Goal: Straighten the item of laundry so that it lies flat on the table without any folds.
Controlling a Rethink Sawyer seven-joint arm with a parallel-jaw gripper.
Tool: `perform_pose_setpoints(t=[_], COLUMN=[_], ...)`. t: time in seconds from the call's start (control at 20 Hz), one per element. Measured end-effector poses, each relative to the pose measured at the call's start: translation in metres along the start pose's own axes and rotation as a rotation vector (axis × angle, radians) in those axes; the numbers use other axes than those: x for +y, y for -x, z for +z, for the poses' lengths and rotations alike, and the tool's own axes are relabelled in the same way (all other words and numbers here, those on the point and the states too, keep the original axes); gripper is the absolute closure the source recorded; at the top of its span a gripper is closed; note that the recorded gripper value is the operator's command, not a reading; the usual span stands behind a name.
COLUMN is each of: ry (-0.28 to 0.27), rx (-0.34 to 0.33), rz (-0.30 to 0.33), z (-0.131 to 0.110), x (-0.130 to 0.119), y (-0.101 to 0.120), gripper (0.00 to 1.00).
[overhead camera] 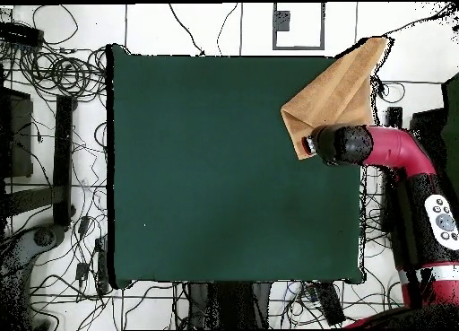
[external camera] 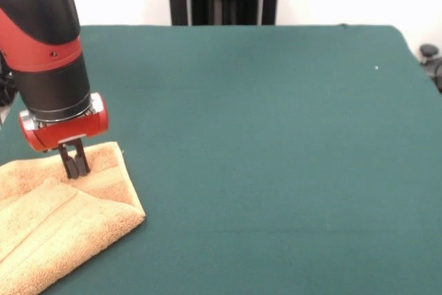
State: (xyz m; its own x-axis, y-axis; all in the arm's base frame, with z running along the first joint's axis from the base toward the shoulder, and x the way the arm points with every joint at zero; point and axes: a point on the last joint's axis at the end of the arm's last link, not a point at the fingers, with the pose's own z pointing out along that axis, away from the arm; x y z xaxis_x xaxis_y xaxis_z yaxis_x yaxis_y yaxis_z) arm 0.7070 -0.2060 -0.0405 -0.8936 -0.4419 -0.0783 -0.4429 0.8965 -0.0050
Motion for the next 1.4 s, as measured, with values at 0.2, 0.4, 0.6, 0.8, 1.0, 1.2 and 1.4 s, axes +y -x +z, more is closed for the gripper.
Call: perform_pose_setpoints(t=[0.2, 0.4, 0.6, 0.8, 1.0, 1.2, 1.4], ry=[-0.009, -0.013, -0.011, -0.01, -0.007, 0.01, 0.04], rx=[0.006, 0.006, 0.008, 0.009, 0.015, 0.023, 0.027], rz=[-0.008, -0.015, -0.045, -0.108, -0.218, -0.269, -0.279], z=[0.0009, 0.0019, 0.002, 0.0023, 0.0023, 0.0021, 0.0022], x=[0.0012, 0.0026, 0.0023, 0.0025, 0.0029, 0.002, -0.0009], y=[0.0027, 0.0065, 0.0062, 0.0061, 0.0064, 0.0071, 0.0082], gripper=[1.0, 1.0, 1.0, 1.0, 1.0, 1.0, 1.0])
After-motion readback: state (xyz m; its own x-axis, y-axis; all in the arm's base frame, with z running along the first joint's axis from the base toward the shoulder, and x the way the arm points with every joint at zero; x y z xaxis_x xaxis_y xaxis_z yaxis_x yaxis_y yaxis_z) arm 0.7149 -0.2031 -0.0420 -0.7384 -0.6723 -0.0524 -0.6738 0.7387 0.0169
